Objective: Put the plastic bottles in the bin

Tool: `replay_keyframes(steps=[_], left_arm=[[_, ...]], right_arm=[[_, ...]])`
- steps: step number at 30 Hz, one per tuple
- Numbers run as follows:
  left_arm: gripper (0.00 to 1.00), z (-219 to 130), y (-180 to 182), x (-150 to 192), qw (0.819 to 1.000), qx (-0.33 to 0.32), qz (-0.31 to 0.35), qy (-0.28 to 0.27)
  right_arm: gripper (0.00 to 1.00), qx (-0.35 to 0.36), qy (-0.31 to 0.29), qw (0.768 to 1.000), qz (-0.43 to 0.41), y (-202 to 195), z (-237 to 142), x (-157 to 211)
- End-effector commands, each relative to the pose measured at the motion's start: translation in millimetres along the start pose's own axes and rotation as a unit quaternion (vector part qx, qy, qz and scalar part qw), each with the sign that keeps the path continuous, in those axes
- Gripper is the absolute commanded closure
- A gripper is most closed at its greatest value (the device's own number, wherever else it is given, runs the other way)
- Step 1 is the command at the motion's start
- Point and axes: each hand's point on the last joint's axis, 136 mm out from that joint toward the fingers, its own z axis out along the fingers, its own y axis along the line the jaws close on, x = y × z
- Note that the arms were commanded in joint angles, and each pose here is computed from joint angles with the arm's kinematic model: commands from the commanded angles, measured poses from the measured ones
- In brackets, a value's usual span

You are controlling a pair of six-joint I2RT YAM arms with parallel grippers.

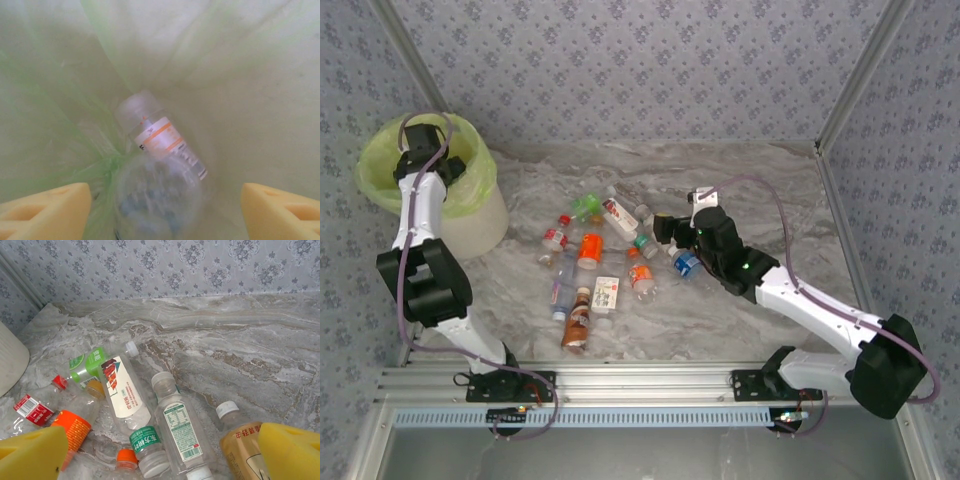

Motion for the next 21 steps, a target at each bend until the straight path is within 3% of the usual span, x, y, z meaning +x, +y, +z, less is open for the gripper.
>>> replay_keyframes(steps=[1, 15, 21], left_arm=[[0.19, -18, -10, -12, 0.999, 0.033, -0.007, -0.009], [0.01, -93, -48, -41, 0.986, 0.142, -0.002, -0.090], [0.01, -145, -76, -43, 0.963, 0.226, 0.017, -0.146]], right_arm=[[0.00, 0.020, -0.008, 1.000, 0.013, -7, 0, -9], [0.00, 0.041, 0.017, 0.999, 0.012, -30, -4, 2], [0.00, 0.035, 0.051, 0.998, 0.015, -46, -12, 15]])
